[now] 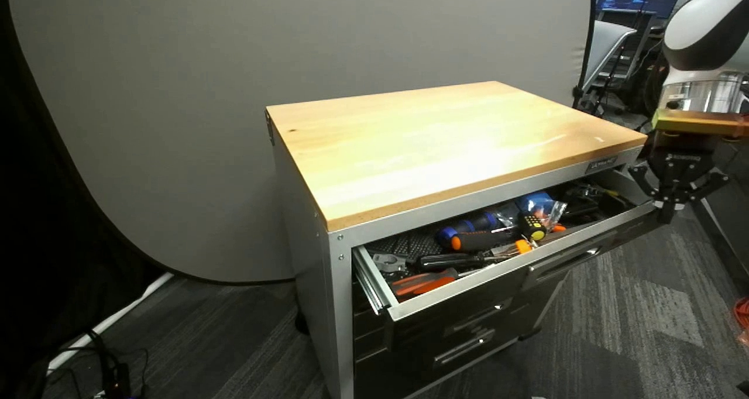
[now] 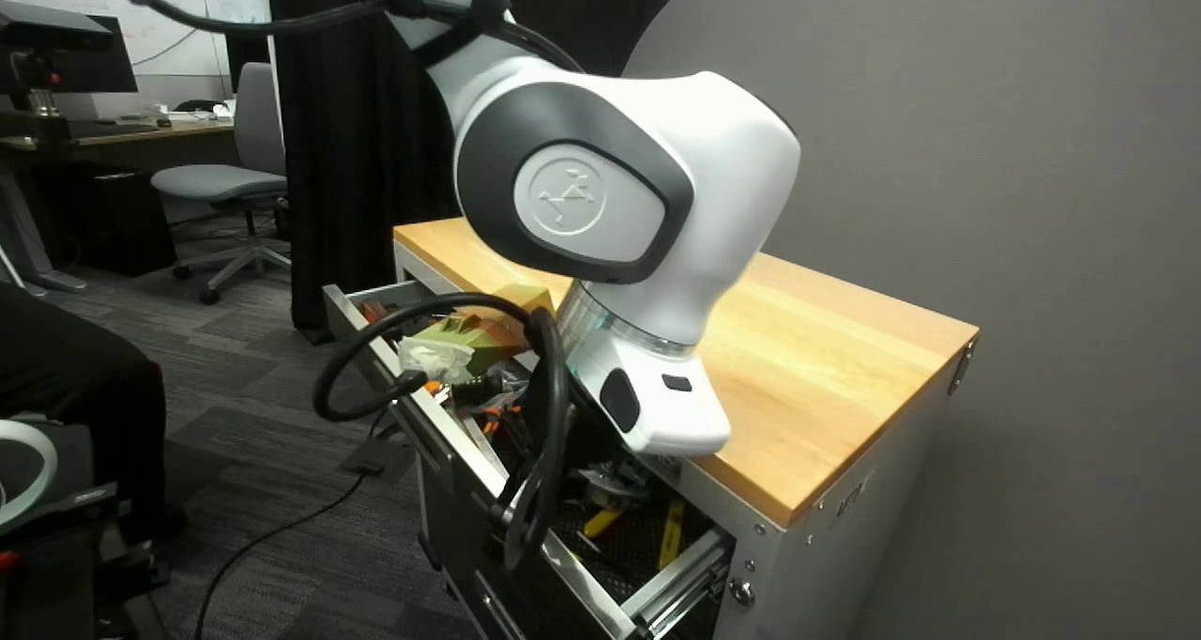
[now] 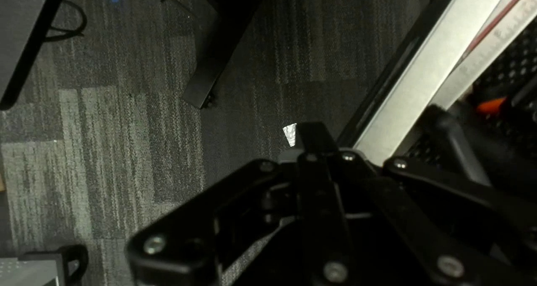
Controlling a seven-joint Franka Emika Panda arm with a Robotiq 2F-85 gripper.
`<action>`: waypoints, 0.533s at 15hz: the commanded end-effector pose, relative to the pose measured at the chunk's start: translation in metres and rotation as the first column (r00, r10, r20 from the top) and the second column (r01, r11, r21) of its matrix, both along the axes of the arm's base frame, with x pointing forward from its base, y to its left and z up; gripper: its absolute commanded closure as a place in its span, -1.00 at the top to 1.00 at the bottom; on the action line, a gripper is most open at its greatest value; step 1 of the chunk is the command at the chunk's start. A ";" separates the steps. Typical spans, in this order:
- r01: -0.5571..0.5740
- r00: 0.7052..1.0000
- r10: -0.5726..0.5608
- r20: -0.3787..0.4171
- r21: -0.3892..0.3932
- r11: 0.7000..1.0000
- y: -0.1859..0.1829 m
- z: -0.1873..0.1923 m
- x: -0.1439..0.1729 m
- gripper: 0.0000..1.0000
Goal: Take the black screw driver from the top of the cabinet and put in the open drawer the close the drawer
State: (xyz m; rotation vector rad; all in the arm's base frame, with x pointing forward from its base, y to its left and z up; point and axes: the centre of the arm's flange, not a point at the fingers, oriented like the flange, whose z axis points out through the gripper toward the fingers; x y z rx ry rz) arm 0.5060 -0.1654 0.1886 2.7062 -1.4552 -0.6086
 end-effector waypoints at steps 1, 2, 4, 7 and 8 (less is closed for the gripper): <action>-0.199 0.980 0.199 0.020 0.007 0.980 0.039 -0.017 0.001 -1.00; -0.250 0.968 0.249 0.021 0.007 0.968 0.046 -0.017 0.002 -1.00; -0.320 0.947 0.320 0.016 0.000 0.948 0.054 -0.020 0.003 -1.00; -0.394 0.919 0.395 0.010 -0.013 0.919 0.065 -0.028 0.002 -1.00; -0.406 0.914 0.406 0.012 -0.015 0.914 0.068 -0.030 0.001 -1.00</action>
